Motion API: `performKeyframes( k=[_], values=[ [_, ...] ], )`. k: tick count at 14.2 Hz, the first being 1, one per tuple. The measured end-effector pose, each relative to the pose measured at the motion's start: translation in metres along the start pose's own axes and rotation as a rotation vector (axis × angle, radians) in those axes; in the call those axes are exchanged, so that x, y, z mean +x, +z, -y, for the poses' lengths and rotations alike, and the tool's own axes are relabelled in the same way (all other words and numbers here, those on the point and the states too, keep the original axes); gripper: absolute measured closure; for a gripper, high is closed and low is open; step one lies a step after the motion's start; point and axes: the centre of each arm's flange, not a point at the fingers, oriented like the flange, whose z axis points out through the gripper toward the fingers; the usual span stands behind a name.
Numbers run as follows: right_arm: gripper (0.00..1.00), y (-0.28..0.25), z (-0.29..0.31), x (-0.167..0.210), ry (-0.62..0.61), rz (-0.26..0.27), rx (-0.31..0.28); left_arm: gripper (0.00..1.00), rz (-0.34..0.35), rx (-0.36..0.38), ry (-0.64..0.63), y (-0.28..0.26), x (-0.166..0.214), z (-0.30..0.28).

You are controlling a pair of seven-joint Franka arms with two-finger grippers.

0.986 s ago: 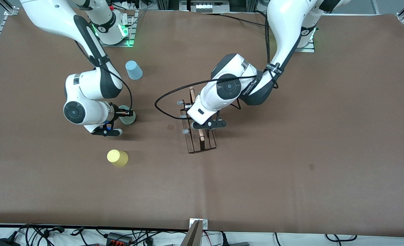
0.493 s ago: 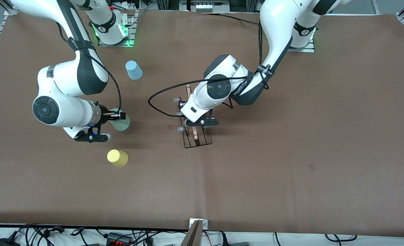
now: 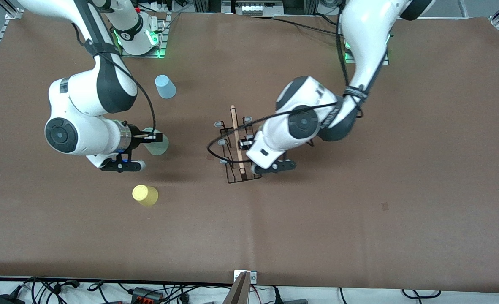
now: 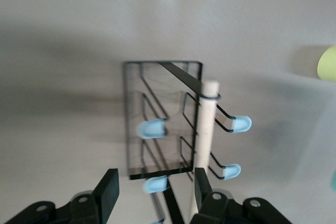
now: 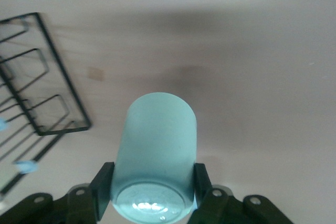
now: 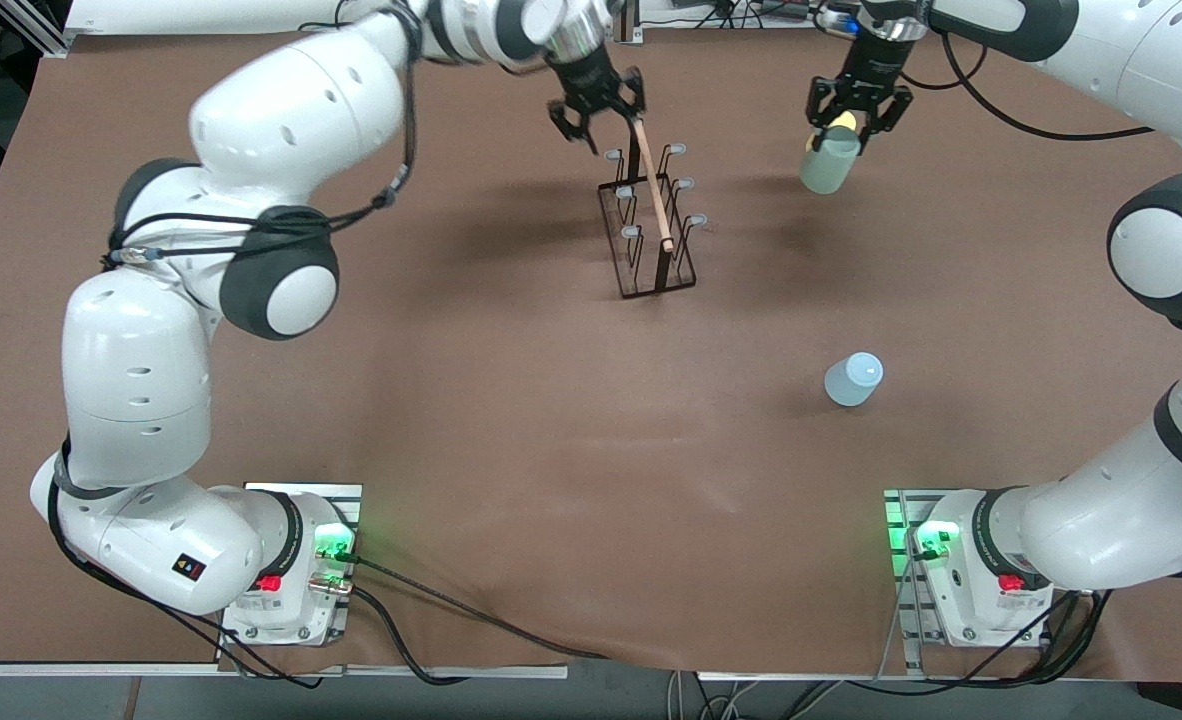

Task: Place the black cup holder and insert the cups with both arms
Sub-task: 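Slide the rack to mid-table with the left gripper while the right gripper carries the cup, then set the teal cup on a rack peg while the left gripper withdraws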

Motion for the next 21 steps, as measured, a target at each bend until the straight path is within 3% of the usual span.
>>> performKeyframes(
  k=[7, 10, 12, 14, 18, 21],
  values=[
    [0.34, 0.011, 0.143, -0.063, 0.06, 0.008, 0.037, 0.26, -0.004, 0.033, 0.085, -0.104, 0.073, 0.125],
    [0.34, 0.031, 0.158, -0.066, 0.051, 0.031, 0.025, 0.16, -0.033, 0.111, 0.112, -0.141, 0.082, 0.194],
    [0.34, 0.047, 0.159, -0.06, 0.054, 0.051, 0.012, 0.13, -0.066, 0.156, 0.063, -0.17, 0.086, 0.252],
    [0.34, 0.06, 0.162, -0.058, 0.053, 0.067, 0.001, 0.01, -0.098, 0.174, 0.033, -0.197, 0.088, 0.301],
    [0.34, 0.084, 0.169, -0.055, 0.048, 0.085, -0.016, 0.0, -0.164, 0.282, 0.154, -0.243, 0.084, 0.351],
    [0.34, 0.102, 0.167, -0.043, 0.06, 0.082, -0.017, 0.0, -0.203, 0.283, 0.185, -0.271, 0.072, 0.359]
  ],
)
